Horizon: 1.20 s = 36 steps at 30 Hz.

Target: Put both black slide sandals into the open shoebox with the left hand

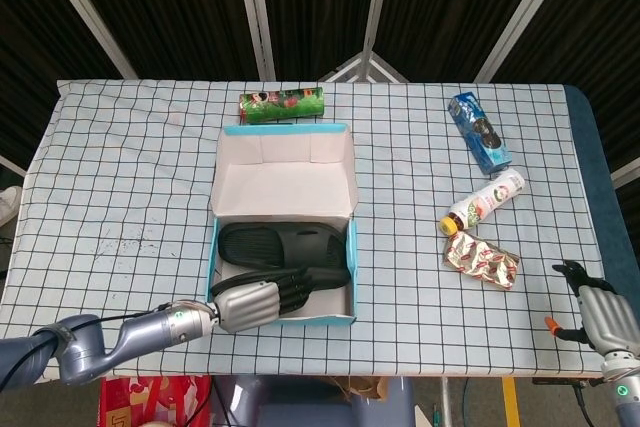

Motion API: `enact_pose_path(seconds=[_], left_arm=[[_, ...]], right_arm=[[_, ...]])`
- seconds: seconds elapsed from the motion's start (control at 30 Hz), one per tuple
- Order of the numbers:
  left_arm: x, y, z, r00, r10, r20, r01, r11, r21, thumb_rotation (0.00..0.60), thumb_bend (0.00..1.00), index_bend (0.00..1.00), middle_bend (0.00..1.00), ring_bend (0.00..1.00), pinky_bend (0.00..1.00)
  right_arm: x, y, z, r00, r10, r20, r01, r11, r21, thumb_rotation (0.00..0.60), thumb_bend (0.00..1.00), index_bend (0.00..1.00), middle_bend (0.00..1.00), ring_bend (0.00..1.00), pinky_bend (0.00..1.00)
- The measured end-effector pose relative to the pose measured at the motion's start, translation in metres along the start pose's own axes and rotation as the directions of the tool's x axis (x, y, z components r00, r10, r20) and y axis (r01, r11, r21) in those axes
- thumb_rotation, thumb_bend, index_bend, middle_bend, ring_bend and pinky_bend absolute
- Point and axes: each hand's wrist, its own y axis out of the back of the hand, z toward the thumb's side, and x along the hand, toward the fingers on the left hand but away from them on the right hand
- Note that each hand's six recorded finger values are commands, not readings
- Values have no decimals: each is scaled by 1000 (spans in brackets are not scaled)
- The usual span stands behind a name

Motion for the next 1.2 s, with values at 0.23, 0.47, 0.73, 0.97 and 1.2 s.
enact_pose_path(seconds=[0.23, 0.47, 0.73, 0.97, 1.2], left_arm=[[-3, 0, 5, 1000, -27, 5, 27, 999, 39, 600, 188, 1, 0, 0, 0], [2, 4, 6, 1000, -23, -13, 24, 999, 33, 600, 192, 13, 0, 0, 0], [14, 7, -2, 998, 3, -55, -1, 1000, 24, 600, 192, 13, 0, 0, 0], [29, -1, 6, 999, 5, -35, -4, 1000, 25, 600, 192, 13, 0, 0, 0], [34, -9, 18, 1000, -5, -13, 5, 1000, -2, 600, 192, 13, 0, 0, 0]], right_arm=[[0, 0, 1, 1000, 1, -3, -1, 1000, 3, 600, 291, 176, 107, 227, 163], [-1, -1, 1, 1000, 3, 0, -3, 1000, 6, 600, 291, 175, 107, 227, 163], [-1, -2, 2, 1000, 10, -2, -10, 1000, 9, 600, 291, 175, 107, 227, 163], [-2, -2, 1, 1000, 12, 2, -12, 1000, 8, 600, 291, 176, 107, 227, 163], [-3, -2, 1, 1000, 8, 2, -8, 1000, 9, 600, 291, 175, 107, 227, 156]])
